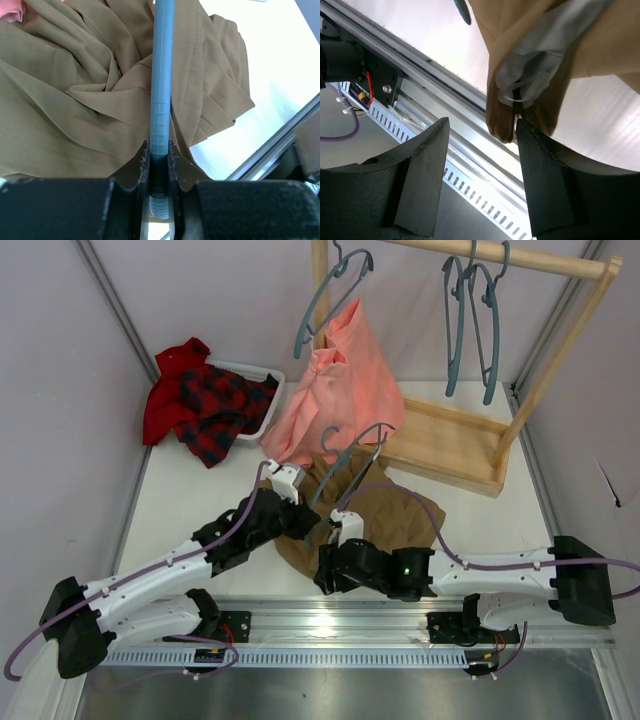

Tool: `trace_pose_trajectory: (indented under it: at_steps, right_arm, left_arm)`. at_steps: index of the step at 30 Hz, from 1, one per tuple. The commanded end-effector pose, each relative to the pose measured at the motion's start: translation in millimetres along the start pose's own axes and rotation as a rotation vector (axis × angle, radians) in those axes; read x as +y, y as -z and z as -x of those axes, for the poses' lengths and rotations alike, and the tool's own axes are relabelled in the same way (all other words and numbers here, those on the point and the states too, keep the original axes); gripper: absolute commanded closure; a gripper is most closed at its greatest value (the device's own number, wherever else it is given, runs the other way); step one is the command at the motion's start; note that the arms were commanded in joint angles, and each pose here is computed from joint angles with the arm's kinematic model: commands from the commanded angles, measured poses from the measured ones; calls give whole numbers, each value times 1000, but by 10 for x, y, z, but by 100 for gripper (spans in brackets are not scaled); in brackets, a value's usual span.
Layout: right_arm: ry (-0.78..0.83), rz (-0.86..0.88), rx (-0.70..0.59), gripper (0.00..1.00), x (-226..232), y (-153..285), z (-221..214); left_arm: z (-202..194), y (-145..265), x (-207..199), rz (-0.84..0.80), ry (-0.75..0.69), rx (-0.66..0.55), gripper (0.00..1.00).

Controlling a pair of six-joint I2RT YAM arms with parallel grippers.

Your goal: Place the skirt on the hanger

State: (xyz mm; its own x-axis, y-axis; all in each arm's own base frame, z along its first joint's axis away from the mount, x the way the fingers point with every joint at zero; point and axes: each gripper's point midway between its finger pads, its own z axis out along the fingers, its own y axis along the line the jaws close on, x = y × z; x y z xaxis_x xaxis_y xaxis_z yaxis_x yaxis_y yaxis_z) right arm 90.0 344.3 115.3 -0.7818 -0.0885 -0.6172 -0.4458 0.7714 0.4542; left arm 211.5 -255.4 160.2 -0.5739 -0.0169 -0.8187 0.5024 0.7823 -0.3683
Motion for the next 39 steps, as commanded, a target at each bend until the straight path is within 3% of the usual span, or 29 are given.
trace_pose_trajectory:
  at_steps: [1,7,13,16,22,25,27,33,39]
  right_arm:
    - [-27,-15,-46,39,-52,209,129]
    - [-23,-61,-106,42,-266,337,209]
    - [-19,-63,-101,62,-342,260,283]
    - [-1,-28,-106,80,-232,183,318]
    - [34,-37,-96,93,-167,-108,289]
    - [42,-52,-73,95,-158,-235,230]
    - [36,-35,-72,93,-76,-256,236]
    - [14,12,-105,63,155,-320,305]
    - [37,-48,-89,48,190,-458,310]
  left_arm:
    - [283,59,-106,-41,11,-111,100]
    - [301,80,-118,-47,7,-116,100]
    - [301,75,-123,-47,3,-109,100]
    - [291,65,-117,-43,4,-106,100]
    - [289,47,-131,-47,-2,-96,100]
    - [293,50,-126,-43,-10,-93,100]
    - [274,53,-115,-41,-13,-88,100]
    - [217,38,-87,-33,-24,-70,100]
    - [233,49,-94,-35,-30,-72,100]
